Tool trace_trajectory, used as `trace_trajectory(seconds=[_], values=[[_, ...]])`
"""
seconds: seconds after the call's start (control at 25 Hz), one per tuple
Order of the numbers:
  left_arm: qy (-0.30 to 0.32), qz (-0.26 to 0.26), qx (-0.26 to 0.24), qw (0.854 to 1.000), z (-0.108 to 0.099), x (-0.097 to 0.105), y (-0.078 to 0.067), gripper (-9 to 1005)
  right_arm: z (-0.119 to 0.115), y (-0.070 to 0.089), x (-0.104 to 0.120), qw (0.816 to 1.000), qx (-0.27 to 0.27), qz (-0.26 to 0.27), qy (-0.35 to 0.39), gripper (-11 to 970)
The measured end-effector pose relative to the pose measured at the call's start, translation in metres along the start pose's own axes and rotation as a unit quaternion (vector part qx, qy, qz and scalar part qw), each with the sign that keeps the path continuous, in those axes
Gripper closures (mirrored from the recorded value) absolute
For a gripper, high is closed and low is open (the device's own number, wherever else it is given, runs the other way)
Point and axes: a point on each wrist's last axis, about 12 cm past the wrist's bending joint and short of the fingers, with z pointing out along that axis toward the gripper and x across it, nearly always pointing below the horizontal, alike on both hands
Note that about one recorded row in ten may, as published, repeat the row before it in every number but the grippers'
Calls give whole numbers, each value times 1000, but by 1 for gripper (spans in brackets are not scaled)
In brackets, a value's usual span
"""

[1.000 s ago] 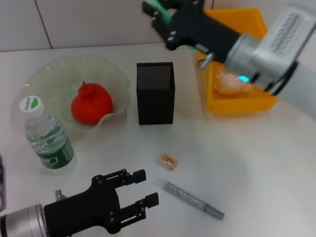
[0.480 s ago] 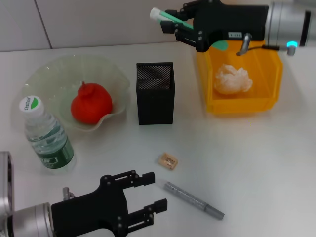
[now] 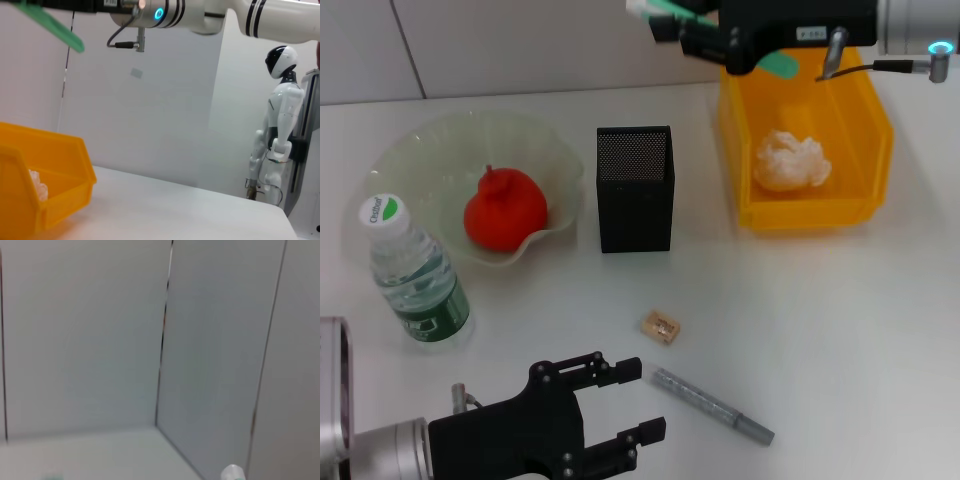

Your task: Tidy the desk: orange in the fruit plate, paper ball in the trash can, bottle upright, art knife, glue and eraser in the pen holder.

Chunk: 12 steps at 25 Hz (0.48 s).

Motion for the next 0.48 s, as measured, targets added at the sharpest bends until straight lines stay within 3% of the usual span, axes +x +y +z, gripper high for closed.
trace_trajectory(seconds=[0.16,0.2,0.48], values=[[-2,14,-4,1000,-1,1,-1,388,-9,5,8,998,-6,26,-58,791],[-4,17,-5,1000,-1,1,-1,388,-19,8,17,994,-4,41,-98,791],[-18,30,-7,999,-4,-1,-3,387,-51,13,48,981,16,79,-179,791]])
